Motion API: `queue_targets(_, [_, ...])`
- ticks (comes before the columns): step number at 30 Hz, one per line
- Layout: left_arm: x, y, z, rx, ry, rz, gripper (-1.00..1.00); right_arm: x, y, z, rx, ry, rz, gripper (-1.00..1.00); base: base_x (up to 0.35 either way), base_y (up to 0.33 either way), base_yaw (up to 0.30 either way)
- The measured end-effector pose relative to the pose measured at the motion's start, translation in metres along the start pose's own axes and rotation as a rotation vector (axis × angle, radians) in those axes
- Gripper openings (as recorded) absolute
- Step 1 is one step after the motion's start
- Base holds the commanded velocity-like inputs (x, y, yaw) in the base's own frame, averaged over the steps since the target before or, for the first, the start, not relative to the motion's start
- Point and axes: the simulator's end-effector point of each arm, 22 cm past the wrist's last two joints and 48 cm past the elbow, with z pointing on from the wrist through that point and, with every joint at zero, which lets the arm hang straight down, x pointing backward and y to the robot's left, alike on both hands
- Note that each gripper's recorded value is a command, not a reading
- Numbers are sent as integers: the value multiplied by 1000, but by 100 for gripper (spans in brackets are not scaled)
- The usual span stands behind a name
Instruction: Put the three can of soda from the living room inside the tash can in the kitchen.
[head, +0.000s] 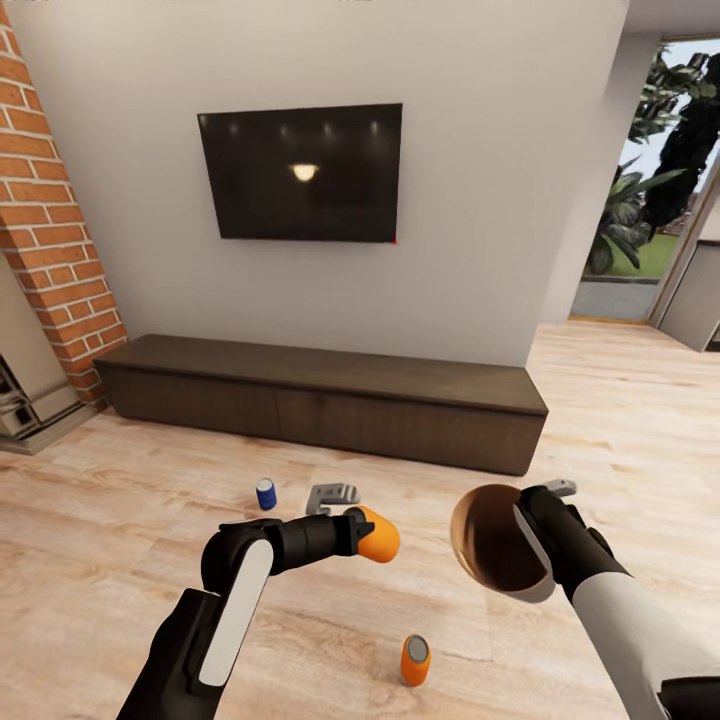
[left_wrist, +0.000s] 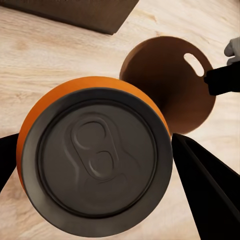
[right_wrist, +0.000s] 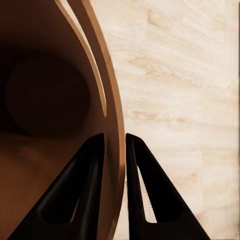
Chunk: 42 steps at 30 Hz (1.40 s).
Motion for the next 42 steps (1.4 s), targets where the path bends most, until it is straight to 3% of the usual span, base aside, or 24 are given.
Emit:
queue_targets(5, [-8, -6, -4, 2, 1, 1, -100, -3, 12, -9, -30, 8, -5, -100, 0, 0, 0])
queue_targets(11, [-16, -17, -7, 11, 6, 14, -100, -13, 23, -21, -36, -12, -48, -100, 0, 0, 0])
queue_targets(17, [-23, -29, -10, 30, 9, 24, -100, -19, 51, -36, -76, -26, -80, -100, 0, 0, 0])
queue_targets(36, [-27, -37, -10, 62, -21, 23, -100, -22, 67, -44, -77, -45, -130, -100, 0, 0, 0])
queue_targets(42, [-25, -52, -5, 86, -28, 55, -100, -20, 79, -47, -95, -43, -136, -100, 0, 0, 0])
